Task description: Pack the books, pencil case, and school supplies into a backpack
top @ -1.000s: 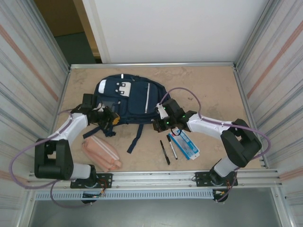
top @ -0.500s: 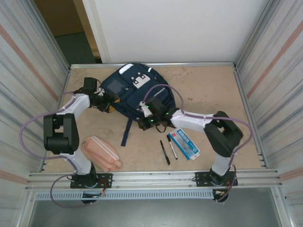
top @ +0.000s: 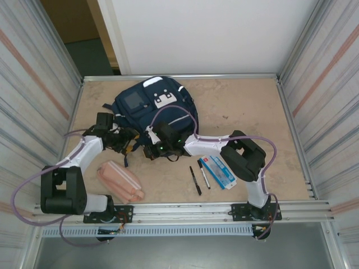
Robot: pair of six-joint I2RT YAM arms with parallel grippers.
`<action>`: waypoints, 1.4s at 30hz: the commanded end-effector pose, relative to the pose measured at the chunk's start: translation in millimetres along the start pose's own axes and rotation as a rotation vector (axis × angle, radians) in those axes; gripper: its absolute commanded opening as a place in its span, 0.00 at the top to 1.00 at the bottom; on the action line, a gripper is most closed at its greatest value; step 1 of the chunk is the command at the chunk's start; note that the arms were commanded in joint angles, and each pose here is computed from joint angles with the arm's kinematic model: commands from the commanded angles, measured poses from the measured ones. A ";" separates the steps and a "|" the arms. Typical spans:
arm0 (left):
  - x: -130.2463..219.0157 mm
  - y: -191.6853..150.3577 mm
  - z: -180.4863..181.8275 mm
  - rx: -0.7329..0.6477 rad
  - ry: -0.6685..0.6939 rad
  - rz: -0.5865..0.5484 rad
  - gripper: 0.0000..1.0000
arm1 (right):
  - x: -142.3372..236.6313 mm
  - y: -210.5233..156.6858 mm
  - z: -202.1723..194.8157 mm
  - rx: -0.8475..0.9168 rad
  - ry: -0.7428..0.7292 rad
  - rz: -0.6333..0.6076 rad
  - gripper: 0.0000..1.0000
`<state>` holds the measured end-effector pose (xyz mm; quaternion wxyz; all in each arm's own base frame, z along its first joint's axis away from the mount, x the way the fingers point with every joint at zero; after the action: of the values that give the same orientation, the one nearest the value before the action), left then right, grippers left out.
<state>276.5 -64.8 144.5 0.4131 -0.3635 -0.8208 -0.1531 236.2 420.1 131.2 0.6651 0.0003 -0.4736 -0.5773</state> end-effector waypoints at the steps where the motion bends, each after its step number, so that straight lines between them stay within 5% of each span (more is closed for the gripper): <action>1: -5.9 3.5 -17.6 -0.043 -0.034 -0.040 0.51 | 2.3 11.6 29.7 0.023 0.092 -0.056 1.00; 6: -26.0 11.1 -13.1 -0.077 -0.020 -0.029 1.00 | 12.8 -5.6 17.8 -0.035 0.058 -0.021 1.00; 14: -21.9 32.6 -3.0 -0.057 -0.039 0.033 1.00 | 85.5 -49.5 -58.1 -0.110 -0.200 0.008 1.00; 22: -23.2 78.1 -29.8 -0.117 -0.072 0.059 1.00 | 105.3 -48.5 -64.1 -0.026 -0.295 0.007 1.00; 25: -33.1 94.2 -43.0 -0.096 -0.117 0.093 0.72 | 82.7 -30.6 -49.7 -0.002 -0.229 -0.015 1.00; 29: -21.8 95.0 -49.2 -0.065 -0.147 0.058 0.58 | 54.8 5.6 -21.1 0.016 -0.131 -0.071 1.00; 37: 34.4 14.3 2.5 0.074 -0.098 -0.017 0.43 | 12.8 32.4 20.9 0.009 0.028 -0.095 1.00; 42: 38.8 -16.3 21.3 0.137 -0.117 -0.100 0.38 | -5.6 24.8 21.7 0.001 0.080 -0.057 1.00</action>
<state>247.1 -46.8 177.8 0.3471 -0.3406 -0.8639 -0.1307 243.6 426.3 139.8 0.6502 0.0011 -0.4791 -0.5897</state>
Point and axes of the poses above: each hand's point on the last joint's axis, 136 mm out from that joint toward the fingers, its own x axis back along the fingers, its own z axis along the line the jaws close on, y = z × x, the point moved 7 cm from there along x, back along the fingers, and after that the axes turned 1 degree about x, right-handed, at the moved point
